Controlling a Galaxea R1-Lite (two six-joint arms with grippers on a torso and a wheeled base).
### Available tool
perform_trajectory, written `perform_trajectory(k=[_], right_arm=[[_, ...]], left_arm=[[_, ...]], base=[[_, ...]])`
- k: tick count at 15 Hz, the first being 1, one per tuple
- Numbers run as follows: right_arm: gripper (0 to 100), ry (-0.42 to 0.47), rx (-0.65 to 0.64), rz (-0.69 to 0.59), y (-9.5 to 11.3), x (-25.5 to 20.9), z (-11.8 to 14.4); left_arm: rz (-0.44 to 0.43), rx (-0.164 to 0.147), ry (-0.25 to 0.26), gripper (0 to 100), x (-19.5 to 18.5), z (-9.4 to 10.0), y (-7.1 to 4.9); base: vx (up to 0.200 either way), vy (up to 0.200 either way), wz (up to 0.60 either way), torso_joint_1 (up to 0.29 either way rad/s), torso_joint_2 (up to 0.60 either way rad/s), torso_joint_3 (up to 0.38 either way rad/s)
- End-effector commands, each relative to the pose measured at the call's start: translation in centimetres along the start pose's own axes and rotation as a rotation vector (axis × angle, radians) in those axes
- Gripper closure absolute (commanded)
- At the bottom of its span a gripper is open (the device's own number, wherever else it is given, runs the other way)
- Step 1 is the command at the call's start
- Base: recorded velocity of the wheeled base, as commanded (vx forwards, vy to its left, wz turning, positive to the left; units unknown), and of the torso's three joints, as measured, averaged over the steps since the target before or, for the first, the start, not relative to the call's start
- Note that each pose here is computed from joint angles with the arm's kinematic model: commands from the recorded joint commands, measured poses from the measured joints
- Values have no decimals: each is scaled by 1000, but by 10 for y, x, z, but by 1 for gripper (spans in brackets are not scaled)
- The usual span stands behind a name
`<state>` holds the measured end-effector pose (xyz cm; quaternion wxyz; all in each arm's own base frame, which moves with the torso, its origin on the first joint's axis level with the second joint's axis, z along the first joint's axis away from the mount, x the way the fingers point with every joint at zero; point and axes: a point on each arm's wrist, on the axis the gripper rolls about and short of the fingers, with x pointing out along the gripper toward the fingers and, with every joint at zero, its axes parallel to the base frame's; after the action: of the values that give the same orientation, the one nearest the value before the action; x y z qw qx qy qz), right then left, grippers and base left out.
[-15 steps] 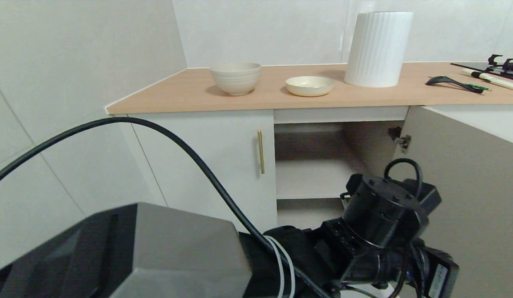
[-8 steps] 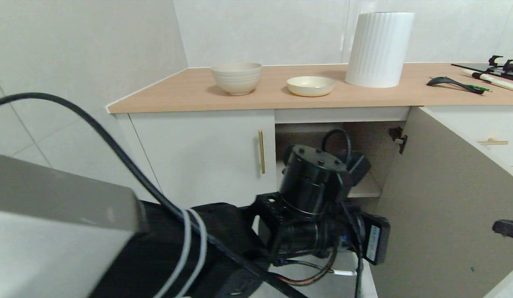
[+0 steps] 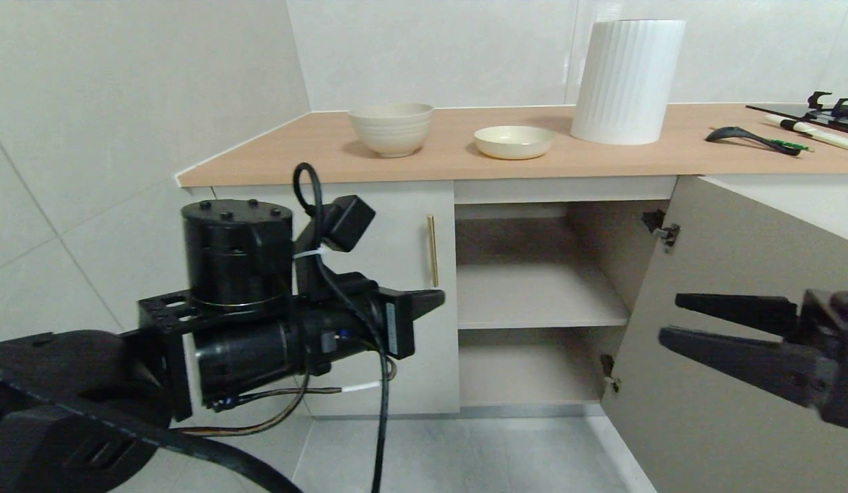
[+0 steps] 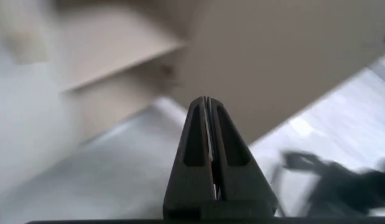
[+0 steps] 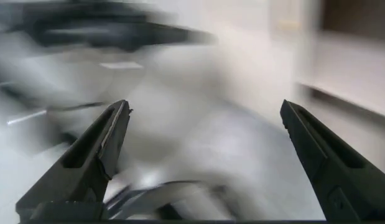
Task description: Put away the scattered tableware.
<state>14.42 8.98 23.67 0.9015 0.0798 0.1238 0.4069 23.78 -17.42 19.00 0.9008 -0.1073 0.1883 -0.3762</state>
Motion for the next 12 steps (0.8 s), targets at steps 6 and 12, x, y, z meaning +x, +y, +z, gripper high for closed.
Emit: perform_trajectory(k=[6, 12], right_arm=[[0, 134, -29, -61, 11, 61, -15], [0, 123, -32, -54, 12, 49, -16]], left_arm=[[266, 129, -140, 100, -50, 12, 32], [256, 141, -173, 100, -59, 18, 27]], base=[[0, 0, 0, 0, 0, 0], [0, 0, 0, 0, 0, 0]])
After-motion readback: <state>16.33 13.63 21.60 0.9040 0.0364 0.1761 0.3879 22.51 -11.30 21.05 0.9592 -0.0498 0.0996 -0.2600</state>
